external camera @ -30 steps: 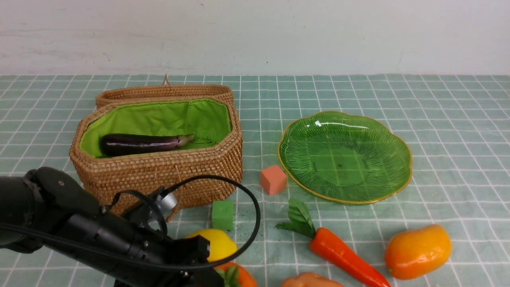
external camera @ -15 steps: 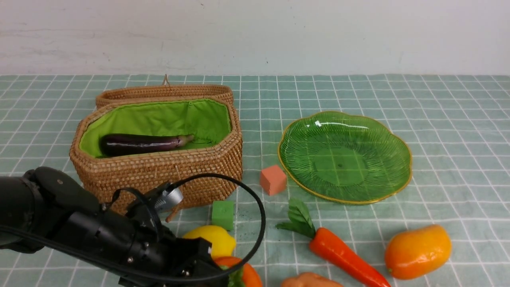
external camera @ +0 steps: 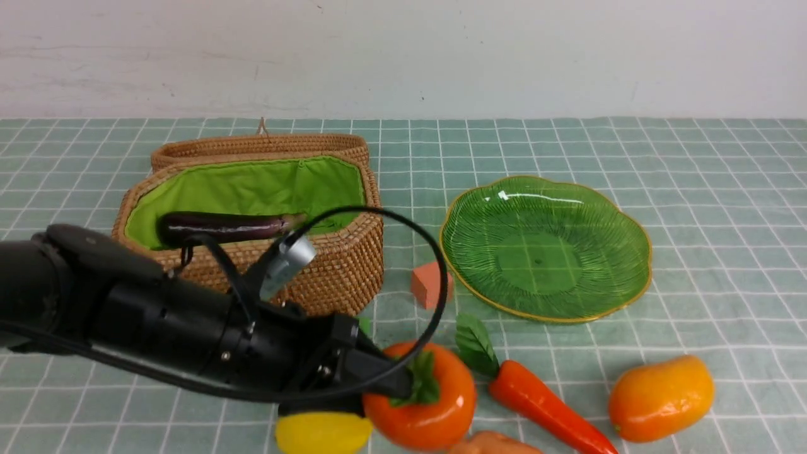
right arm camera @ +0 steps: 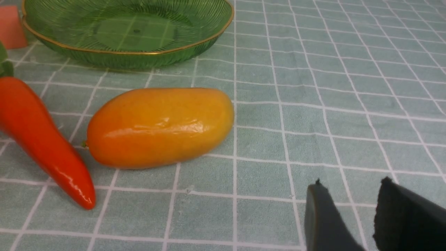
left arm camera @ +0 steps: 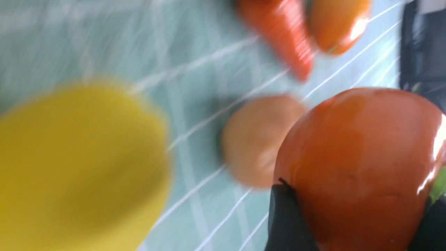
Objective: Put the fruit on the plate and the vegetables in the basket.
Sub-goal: Grab a tomato with your left arm and place it on the plate on the right.
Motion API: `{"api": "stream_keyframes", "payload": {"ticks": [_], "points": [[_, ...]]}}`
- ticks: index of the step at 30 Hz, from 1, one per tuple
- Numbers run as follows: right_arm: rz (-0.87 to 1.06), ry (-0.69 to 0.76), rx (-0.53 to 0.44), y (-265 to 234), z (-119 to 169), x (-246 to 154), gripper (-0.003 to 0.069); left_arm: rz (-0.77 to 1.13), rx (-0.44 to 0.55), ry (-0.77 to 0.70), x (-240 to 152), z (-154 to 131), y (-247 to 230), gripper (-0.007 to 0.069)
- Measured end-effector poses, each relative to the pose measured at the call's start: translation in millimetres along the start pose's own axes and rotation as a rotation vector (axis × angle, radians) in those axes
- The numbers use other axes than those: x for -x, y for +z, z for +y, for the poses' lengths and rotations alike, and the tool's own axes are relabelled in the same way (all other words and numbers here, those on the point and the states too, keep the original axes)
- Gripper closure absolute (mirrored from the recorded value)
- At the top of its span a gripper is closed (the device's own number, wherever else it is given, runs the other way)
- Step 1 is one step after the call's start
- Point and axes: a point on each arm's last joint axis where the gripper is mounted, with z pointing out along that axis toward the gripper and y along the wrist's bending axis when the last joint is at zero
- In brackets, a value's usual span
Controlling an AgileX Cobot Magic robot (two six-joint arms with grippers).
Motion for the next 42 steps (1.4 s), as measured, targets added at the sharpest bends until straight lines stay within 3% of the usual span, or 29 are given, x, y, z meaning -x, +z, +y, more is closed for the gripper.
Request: {"api": "stream_keyframes", "payload": {"ticks": [3,6,14,22,24,32,42], "points": [[0.0,0.0,0.0,0.0,0.0,0.0,0.0419,-0.028,-0.037,0.027,14.2,-14.4,-5.2,0.0228],[0.0,0.0,0.0,0.0,0.0,0.0,0.0419,-0.075,-0.084,0.131,39.5,-52.8,-11.0,0.0228],[0.0,0.0,0.0,0.0,0.0,0.0,0.0419,-0.166,-0.036,0.32,99.7,-119.5,6.3,0.0228],[0.0,-0.001,0.0,0.0,0.0,0.0,0.0419,-0.165,-0.016,0.22,167.9,-98.8,63.1,0.0228],[0.0,-0.001,0.0,0.0,0.0,0.0,0.0419,-0.147,-0.004,0.167,181.0,-82.4,85.5,0.0228],[0.0,0.0,0.0,0.0,0.0,0.0,0.0419,-0.144,0.117,0.115,188.8,-51.9,138.5,0.0228],[0.0,0.0,0.0,0.0,0.0,0.0,0.0419,-0.193,0.207,0.075,186.3,-28.0,171.5,0.0228]]}}
